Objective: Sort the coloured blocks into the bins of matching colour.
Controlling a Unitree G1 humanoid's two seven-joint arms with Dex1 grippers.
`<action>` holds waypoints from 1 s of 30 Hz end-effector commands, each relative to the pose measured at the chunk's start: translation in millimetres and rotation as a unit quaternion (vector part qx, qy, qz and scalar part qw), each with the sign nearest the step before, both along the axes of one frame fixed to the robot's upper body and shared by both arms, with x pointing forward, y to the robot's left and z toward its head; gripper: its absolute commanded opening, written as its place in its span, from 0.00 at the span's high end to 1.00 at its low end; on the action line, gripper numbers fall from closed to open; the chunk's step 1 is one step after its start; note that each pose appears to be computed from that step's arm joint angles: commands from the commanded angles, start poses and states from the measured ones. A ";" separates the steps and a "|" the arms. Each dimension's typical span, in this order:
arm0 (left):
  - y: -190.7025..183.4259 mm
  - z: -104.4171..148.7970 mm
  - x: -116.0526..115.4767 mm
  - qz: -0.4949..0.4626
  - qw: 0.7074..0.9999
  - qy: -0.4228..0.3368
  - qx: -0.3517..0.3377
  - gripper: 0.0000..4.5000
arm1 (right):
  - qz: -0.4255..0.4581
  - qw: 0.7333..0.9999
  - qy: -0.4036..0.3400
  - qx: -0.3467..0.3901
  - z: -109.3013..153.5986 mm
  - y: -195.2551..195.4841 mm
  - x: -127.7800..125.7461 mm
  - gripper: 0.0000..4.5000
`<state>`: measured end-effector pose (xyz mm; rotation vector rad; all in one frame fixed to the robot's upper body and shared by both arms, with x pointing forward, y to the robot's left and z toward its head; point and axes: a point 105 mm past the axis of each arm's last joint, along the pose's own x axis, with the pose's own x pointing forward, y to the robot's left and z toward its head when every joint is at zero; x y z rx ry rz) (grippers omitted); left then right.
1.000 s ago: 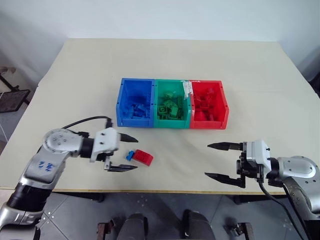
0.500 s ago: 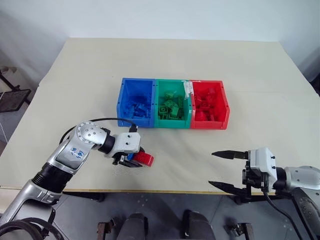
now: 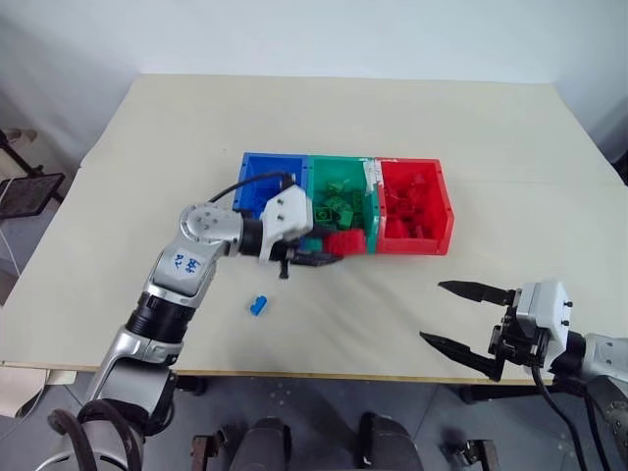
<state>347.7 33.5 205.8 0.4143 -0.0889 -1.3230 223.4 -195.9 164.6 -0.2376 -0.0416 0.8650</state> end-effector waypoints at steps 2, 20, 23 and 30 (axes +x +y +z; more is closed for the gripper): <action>-40.6 32.5 31.8 0.052 0.994 0.021 -0.099 0.67 | -0.118 0.991 -0.061 0.034 21.0 -16.7 2.6 0.00; -67.5 55.8 53.3 0.025 0.994 -0.004 -0.104 0.01 | -0.153 0.982 -0.106 0.034 29.6 -1.1 12.1 0.00; -17.1 59.1 43.9 -0.005 0.993 -0.049 -0.107 0.01 | -0.067 0.993 -0.095 0.009 27.3 16.0 14.2 0.00; 112.7 35.4 10.2 0.036 0.996 -0.032 -0.073 0.01 | 0.075 0.994 -0.064 -0.041 16.6 32.7 18.6 0.00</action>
